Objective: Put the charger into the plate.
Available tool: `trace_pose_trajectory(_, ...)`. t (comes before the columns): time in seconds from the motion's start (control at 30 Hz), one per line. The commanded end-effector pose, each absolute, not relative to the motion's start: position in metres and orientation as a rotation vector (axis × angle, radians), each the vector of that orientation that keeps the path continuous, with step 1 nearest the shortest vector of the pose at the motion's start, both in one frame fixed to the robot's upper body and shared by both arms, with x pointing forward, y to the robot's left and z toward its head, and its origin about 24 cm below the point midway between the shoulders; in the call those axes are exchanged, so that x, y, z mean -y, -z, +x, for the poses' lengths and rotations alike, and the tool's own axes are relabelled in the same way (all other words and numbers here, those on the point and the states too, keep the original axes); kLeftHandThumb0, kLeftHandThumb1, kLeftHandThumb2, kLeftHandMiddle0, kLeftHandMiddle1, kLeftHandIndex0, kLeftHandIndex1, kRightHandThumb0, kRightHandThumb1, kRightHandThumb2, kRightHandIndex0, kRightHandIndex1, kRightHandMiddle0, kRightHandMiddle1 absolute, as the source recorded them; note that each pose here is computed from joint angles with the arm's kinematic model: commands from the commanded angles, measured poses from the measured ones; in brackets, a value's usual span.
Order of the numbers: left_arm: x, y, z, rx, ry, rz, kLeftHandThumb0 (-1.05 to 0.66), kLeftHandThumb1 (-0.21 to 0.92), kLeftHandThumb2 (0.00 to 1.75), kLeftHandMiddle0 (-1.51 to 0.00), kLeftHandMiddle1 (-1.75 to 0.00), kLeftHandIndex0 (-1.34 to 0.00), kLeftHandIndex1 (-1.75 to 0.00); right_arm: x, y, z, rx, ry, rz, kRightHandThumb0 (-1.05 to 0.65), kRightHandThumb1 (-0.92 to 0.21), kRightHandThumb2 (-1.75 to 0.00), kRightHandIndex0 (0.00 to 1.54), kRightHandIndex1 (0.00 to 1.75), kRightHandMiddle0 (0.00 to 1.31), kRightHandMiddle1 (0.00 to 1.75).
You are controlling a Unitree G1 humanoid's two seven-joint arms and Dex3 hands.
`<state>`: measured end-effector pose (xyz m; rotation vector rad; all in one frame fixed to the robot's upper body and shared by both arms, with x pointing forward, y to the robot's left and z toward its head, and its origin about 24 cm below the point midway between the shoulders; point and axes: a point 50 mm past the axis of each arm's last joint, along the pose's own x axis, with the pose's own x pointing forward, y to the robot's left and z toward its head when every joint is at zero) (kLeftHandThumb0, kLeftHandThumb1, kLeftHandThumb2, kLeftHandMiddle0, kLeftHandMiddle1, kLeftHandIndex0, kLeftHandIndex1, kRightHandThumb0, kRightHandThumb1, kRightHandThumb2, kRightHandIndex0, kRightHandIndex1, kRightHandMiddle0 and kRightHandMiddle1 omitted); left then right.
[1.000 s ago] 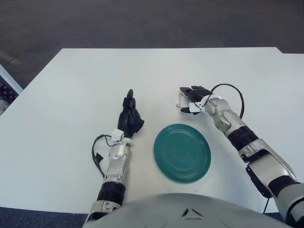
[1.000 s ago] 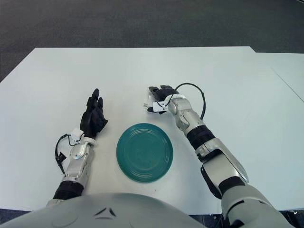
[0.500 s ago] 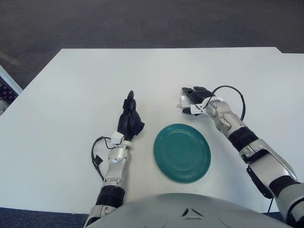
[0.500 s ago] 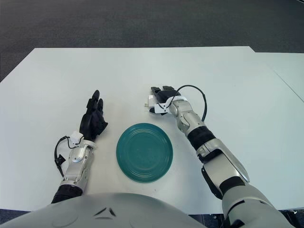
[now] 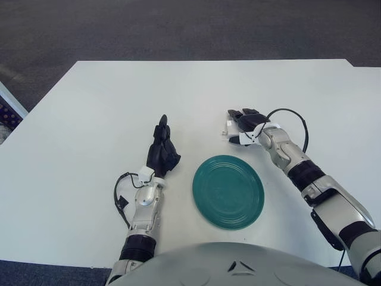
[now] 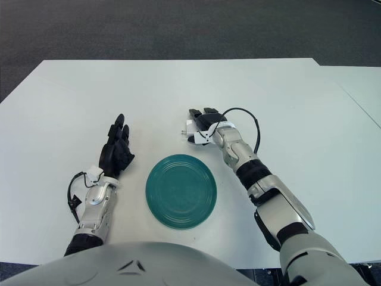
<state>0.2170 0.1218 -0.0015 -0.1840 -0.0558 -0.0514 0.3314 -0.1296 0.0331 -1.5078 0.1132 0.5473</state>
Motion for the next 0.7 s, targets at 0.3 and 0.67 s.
trace_pose_trajectory(0.3,-0.119,0.015,0.200,-0.057,-0.006,-0.227,-0.94,0.92,0.96,0.00,0.00,0.00,-0.10,0.160,-0.004,0.319,-0.141,-0.542,-1.597,-1.05,-0.92,-0.75,0.36,0.17,0.00,1.00)
trace_pose_trajectory(0.67,-0.116,0.006,0.198,-0.008,-0.006,-0.243,-0.94,0.92,0.95,0.00,0.00,0.00,-0.12,0.170,-0.012,0.321,-0.119,-0.619,-1.622,-0.86,-0.92,-0.57,0.75,1.72,0.42,1.73)
